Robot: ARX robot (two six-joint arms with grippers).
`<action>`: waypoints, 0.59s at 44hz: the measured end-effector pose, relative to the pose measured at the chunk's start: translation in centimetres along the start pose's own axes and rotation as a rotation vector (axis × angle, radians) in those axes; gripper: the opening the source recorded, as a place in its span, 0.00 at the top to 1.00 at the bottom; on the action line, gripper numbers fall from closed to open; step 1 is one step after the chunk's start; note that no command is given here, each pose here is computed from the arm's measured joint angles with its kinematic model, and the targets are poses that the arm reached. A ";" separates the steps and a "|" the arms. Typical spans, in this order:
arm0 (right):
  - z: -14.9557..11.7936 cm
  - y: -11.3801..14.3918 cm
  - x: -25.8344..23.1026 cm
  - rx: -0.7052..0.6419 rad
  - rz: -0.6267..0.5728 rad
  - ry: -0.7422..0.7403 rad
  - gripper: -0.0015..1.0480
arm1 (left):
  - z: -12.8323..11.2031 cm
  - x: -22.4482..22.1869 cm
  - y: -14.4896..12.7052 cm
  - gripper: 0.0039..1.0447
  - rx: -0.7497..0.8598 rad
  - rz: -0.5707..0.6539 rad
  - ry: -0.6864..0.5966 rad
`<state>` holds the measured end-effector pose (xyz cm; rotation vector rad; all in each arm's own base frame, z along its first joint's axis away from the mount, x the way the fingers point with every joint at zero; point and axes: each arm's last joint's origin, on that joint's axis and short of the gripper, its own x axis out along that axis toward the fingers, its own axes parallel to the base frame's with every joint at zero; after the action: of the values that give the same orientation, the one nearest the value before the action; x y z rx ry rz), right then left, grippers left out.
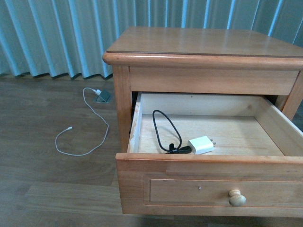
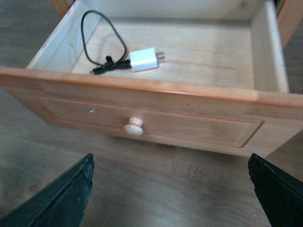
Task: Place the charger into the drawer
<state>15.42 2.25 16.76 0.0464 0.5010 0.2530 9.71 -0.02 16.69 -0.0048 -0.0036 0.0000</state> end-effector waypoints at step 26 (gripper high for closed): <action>0.8 1.5 9.7 0.074 -0.039 0.180 0.08 | 0.0 0.0 0.0 0.06 0.000 0.000 0.000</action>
<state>23.71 6.18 13.07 0.0860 0.6900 0.2010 9.71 -0.03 16.69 -0.0048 -0.0036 -0.0004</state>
